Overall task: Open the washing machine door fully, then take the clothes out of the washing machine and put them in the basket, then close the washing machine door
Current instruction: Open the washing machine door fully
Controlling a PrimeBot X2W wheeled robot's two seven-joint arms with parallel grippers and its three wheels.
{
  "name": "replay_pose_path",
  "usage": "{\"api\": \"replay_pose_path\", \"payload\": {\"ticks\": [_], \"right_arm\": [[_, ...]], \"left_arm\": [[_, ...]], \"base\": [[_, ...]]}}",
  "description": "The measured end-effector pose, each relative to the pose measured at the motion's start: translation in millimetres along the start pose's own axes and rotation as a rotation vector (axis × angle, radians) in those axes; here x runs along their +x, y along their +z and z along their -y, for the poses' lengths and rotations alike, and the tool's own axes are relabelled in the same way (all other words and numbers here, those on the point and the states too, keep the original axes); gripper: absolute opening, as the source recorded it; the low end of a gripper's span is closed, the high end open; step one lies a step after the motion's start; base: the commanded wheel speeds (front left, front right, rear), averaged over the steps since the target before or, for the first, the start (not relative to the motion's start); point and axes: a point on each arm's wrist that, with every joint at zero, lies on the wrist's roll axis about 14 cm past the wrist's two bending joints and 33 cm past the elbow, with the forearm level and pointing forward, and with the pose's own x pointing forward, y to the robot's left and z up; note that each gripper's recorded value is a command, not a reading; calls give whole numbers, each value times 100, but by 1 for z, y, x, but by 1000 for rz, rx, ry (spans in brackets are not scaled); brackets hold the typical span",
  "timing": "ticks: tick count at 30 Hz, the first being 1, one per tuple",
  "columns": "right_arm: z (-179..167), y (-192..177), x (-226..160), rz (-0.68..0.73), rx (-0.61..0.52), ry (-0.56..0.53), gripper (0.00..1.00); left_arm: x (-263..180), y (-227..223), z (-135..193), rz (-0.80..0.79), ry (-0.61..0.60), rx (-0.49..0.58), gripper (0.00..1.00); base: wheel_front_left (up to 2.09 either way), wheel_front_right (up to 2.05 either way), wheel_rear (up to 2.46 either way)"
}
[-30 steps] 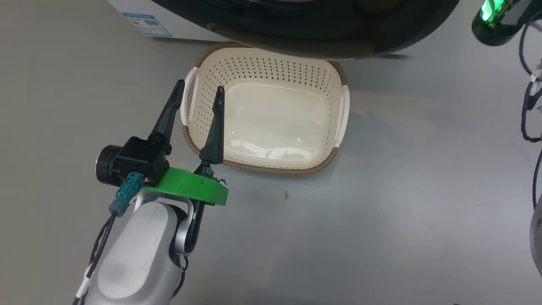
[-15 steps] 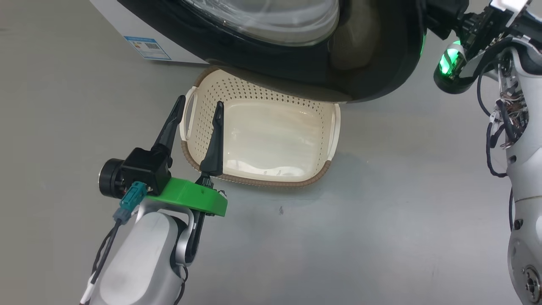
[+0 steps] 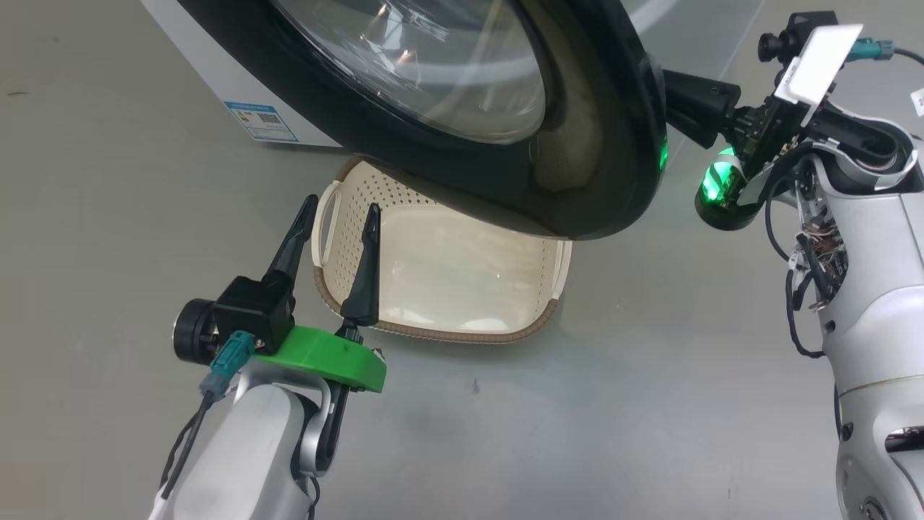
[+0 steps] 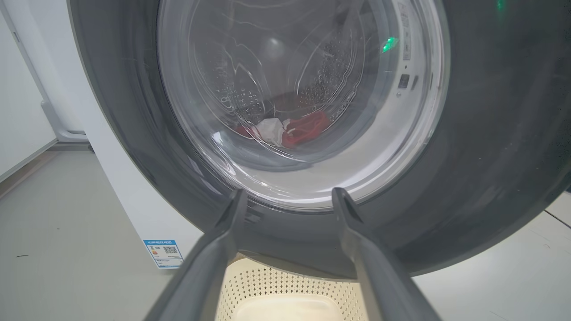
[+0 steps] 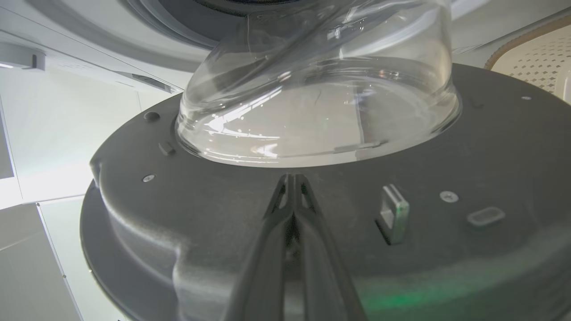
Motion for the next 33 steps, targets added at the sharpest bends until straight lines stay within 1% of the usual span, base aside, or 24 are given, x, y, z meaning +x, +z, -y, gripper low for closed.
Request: {"api": "replay_pose_path", "payload": {"ticks": [16, 26, 33], "right_arm": [[-1, -49, 3, -65, 48, 32, 0], [-2, -77, 12, -121, 56, 38, 0], [3, -100, 19, -175, 75, 30, 0]], "left_arm": [[-25, 8, -5, 11, 27, 1, 100], [-40, 19, -13, 35, 53, 5, 100], [-53, 22, -21, 41, 83, 6, 100]], "base": [[0, 0, 0], [0, 0, 0], [0, 0, 0]]}}
